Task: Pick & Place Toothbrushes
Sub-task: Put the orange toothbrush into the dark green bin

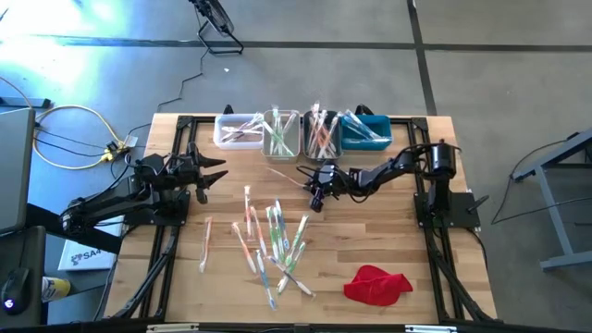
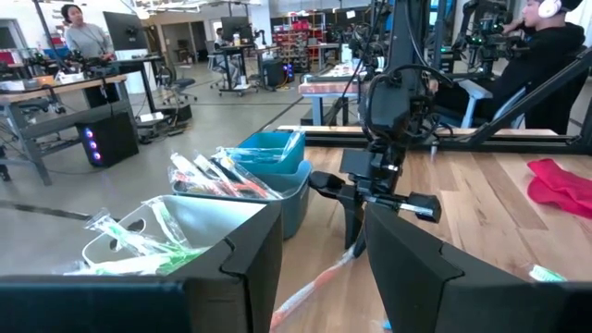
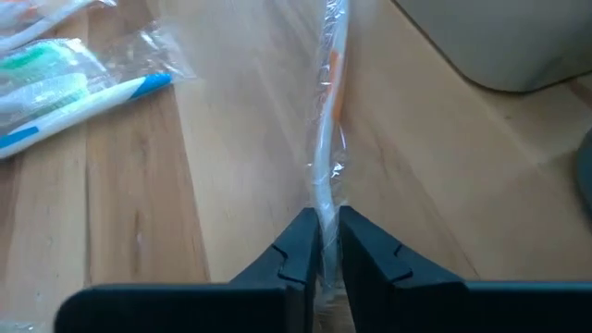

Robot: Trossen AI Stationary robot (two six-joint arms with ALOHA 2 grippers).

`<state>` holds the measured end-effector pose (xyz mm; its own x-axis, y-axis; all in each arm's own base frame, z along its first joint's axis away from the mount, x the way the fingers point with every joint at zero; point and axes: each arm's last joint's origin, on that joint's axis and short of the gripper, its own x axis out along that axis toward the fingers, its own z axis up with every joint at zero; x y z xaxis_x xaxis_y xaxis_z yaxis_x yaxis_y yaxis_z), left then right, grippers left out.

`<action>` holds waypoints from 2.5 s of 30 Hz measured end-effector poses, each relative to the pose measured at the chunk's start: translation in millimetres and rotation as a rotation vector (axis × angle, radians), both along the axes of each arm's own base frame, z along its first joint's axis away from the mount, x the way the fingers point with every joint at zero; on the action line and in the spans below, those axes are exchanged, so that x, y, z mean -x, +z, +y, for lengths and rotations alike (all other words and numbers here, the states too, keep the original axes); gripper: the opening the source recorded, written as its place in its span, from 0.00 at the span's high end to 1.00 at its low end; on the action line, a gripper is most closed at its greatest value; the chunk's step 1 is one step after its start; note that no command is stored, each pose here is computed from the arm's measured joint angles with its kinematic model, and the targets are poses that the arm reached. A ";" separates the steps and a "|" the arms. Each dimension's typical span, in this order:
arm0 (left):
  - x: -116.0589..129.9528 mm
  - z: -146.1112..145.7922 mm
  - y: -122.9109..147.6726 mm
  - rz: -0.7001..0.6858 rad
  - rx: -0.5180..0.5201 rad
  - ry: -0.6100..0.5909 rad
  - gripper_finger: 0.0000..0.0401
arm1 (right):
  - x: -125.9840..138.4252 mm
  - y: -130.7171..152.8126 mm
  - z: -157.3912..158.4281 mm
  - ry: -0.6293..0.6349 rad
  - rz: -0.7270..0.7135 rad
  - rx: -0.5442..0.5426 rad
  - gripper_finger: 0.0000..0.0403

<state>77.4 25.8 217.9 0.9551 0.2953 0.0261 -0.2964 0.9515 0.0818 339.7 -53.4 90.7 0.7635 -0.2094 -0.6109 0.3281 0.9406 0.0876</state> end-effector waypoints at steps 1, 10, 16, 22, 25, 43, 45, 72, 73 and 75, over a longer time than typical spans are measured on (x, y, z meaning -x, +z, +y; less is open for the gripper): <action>0.0 0.0 0.0 0.000 0.000 0.000 0.63 | -0.5 0.3 1.5 0.007 -0.004 0.004 0.92; 0.0 0.0 0.0 0.000 0.000 0.000 0.63 | -4.2 10.4 17.7 0.078 -0.055 0.026 0.92; 0.1 0.1 0.0 0.000 0.000 0.003 0.63 | -4.0 35.5 22.4 0.100 -0.131 0.035 0.92; 0.0 0.1 0.0 0.000 0.000 0.003 0.63 | 1.1 68.7 24.3 0.130 -0.207 0.095 0.92; 0.0 0.0 0.0 0.000 0.000 0.002 0.63 | 7.5 87.4 24.3 0.127 -0.229 0.118 0.92; 0.0 0.0 0.0 0.000 0.000 0.000 0.63 | 64.9 152.3 9.4 -0.259 -0.117 0.333 0.92; 0.0 0.0 0.0 0.000 0.000 -0.001 0.63 | 67.3 151.8 3.0 -0.286 -0.098 0.338 0.92; 0.0 0.1 0.0 0.000 0.000 0.003 0.63 | 126.7 88.1 -79.5 -0.403 -0.266 -0.002 0.92; 0.1 0.1 0.0 0.000 0.000 0.003 0.63 | 127.5 87.9 -80.1 -0.404 -0.278 -0.003 0.92; 0.0 0.1 0.0 0.000 0.000 0.003 0.63 | 127.7 88.8 -80.7 -0.405 -0.298 0.003 0.92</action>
<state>77.4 25.9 217.9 0.9542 0.2982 0.0262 -0.2993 0.9506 0.0818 212.1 -134.1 179.6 0.7616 -0.5266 -0.3777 0.6282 0.7432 0.2303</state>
